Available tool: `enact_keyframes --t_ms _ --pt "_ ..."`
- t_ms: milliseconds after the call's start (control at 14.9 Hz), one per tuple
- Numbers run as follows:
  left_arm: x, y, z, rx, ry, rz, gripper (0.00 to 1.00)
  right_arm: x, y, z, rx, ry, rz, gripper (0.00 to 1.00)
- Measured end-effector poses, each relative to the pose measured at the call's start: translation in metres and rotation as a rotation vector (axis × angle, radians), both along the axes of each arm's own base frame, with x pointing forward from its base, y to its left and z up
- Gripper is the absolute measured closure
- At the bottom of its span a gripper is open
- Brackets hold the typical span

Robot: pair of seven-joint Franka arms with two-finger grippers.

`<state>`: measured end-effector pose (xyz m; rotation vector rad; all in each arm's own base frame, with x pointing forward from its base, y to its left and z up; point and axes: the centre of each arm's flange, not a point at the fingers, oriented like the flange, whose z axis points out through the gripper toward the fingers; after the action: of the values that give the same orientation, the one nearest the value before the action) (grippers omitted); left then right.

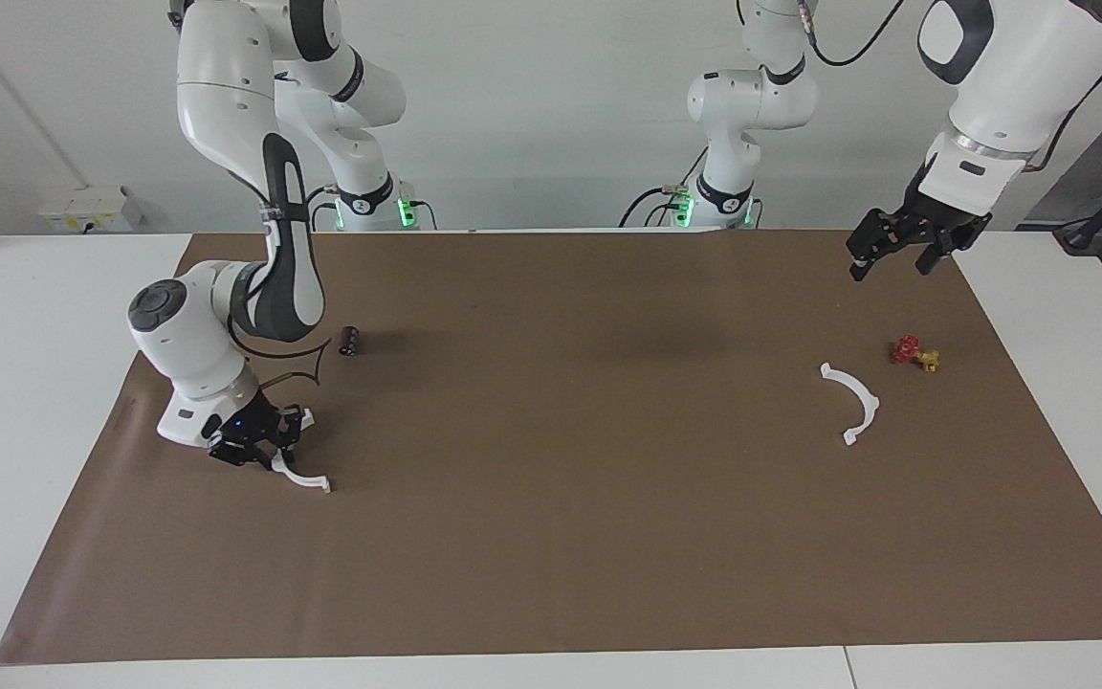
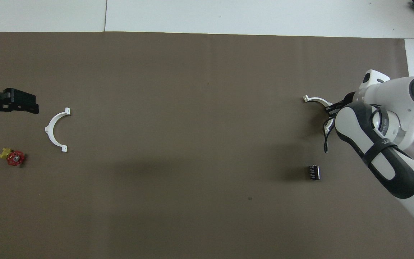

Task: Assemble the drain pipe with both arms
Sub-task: 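Grasp the white half-ring with the right gripper and lift it, then carry the half-ring with the right gripper toward the table center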

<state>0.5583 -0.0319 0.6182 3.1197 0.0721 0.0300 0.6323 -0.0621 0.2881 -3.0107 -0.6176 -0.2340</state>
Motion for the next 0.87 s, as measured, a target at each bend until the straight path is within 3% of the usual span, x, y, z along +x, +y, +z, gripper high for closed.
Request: enact_keyframes --t_ms 404,673,875 --pt "0.0 0.0 0.0 0.0 0.0 0.0 0.0 0.008 0.024 0.017 0.052 -0.014 -0.165 0.79" --pt "0.0 0.0 0.0 0.0 0.0 0.0 0.0 0.006 0.101 0.052 0.096 0.027 -0.285 0.79" --pt "0.0 0.0 0.0 0.0 0.0 0.0 0.0 -0.004 0.173 0.066 0.07 0.037 -0.37 0.79"
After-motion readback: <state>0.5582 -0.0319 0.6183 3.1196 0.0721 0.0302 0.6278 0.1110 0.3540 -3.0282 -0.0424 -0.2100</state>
